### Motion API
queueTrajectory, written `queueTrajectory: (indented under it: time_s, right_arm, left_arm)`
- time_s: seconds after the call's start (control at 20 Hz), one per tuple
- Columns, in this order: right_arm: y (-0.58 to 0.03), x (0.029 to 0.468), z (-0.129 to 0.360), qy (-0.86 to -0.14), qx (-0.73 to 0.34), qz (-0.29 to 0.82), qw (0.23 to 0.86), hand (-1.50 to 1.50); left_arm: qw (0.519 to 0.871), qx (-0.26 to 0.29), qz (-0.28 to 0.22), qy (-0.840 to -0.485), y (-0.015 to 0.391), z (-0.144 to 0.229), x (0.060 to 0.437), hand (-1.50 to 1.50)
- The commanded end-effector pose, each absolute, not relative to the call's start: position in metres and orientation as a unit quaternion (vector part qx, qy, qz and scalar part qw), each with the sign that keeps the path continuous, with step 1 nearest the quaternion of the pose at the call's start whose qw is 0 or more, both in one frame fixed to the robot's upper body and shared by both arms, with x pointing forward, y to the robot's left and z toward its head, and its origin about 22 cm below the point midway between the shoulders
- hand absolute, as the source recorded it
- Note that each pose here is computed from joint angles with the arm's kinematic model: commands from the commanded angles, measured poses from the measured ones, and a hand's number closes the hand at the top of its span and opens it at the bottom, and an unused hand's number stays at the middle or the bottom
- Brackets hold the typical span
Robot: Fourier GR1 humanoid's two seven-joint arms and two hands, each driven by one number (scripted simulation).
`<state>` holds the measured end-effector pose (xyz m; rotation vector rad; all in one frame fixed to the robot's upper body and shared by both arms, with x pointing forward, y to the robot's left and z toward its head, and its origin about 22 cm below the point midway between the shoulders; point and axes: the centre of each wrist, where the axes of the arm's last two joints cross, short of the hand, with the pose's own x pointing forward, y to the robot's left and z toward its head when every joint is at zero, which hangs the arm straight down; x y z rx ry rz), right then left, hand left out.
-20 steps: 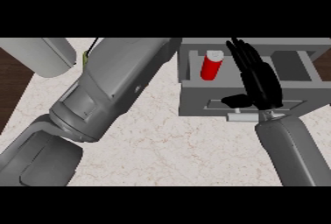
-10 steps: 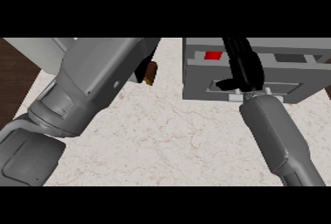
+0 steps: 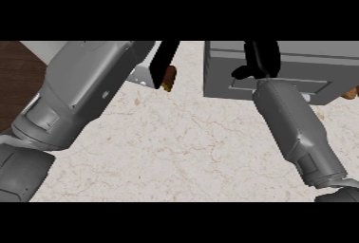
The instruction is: Pick up the can, place it into the drawer and close the drawer
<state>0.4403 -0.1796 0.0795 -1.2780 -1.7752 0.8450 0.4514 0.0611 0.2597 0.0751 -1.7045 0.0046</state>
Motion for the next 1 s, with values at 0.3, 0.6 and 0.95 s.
queueTrajectory:
  time_s: [0.3, 0.6, 0.95]
  right_arm:
    - [-0.160, 0.463, 0.114, -0.709, -0.518, 0.309, 0.366, -1.50]
    - [-0.169, 0.471, 0.138, -0.727, -0.490, 0.284, 0.387, -1.50]
    - [-0.166, 0.472, 0.141, -0.767, -0.442, 0.259, 0.387, -1.50]
  left_arm:
    - [0.663, 0.028, 0.001, -0.748, 0.093, 0.253, 0.447, -1.50]
    - [0.656, 0.024, -0.005, -0.754, 0.110, 0.260, 0.440, -1.50]
    - [0.661, 0.027, -0.014, -0.750, 0.120, 0.246, 0.432, -1.50]
